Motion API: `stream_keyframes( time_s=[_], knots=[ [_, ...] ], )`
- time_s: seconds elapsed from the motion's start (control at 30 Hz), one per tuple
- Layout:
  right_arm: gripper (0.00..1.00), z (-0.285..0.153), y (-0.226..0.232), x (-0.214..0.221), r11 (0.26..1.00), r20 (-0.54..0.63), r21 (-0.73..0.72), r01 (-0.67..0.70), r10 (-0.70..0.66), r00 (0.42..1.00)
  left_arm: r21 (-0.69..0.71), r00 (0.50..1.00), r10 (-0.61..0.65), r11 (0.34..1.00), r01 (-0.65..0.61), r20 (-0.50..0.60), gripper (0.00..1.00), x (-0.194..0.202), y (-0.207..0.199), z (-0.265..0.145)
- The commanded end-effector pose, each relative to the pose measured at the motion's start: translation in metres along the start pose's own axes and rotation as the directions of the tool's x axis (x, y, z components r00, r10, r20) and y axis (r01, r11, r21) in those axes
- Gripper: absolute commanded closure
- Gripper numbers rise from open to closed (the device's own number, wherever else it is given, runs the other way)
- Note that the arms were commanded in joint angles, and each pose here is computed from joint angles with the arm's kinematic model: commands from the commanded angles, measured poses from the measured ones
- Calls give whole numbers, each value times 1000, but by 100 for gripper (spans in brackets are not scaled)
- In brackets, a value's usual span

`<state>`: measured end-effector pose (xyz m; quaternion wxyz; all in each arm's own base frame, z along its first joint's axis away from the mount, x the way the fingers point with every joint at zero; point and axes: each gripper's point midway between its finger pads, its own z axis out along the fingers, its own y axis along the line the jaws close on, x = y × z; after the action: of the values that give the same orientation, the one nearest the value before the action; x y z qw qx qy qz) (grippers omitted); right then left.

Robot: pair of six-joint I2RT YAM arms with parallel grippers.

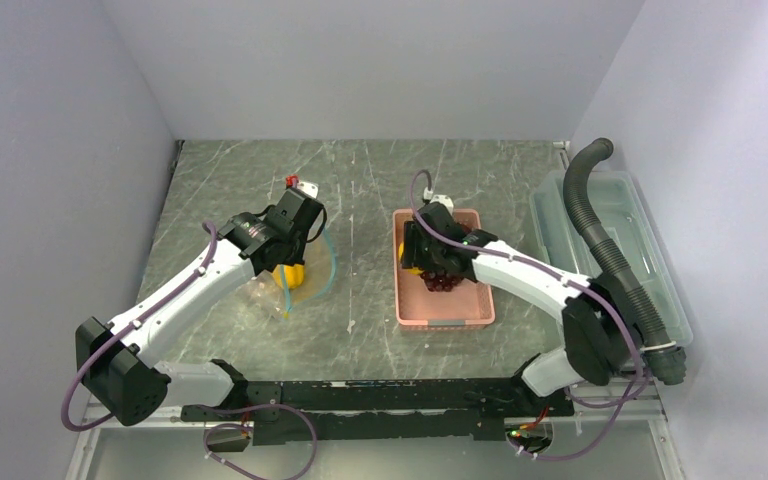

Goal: Place the food in the zip-top bag and seal the zipper
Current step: Pick up the fake fruit from the bin, then place the fake fruit in the zipper food storage bag.

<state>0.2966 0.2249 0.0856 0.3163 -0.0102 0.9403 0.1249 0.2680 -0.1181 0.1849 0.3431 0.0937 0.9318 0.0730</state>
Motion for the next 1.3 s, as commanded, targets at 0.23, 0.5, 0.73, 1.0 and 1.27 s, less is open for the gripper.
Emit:
stream_keyframes(
  time_s=[0.23,0.5,0.73,1.0,1.27],
  knots=[
    [66,-54,9,-29,995,123,-94,-26,37,992,-8,1000,-4,1000,4,5,100,-2,1,1],
    [66,-83,47,-36,951,176,-304,49,6,984,-6,1000,-5,1000,5,7,100,-3,1,1],
    [66,-111,93,-38,886,220,-443,136,-39,975,-1,1000,-4,1000,4,7,100,-3,-1,1],
    [66,-118,143,-32,839,239,-505,201,-87,967,0,1000,-6,1000,6,14,100,-4,0,-1],
    [65,-108,177,-36,807,207,-572,149,-34,978,-2,1000,-9,1000,9,20,100,-5,2,-2]
  ],
)
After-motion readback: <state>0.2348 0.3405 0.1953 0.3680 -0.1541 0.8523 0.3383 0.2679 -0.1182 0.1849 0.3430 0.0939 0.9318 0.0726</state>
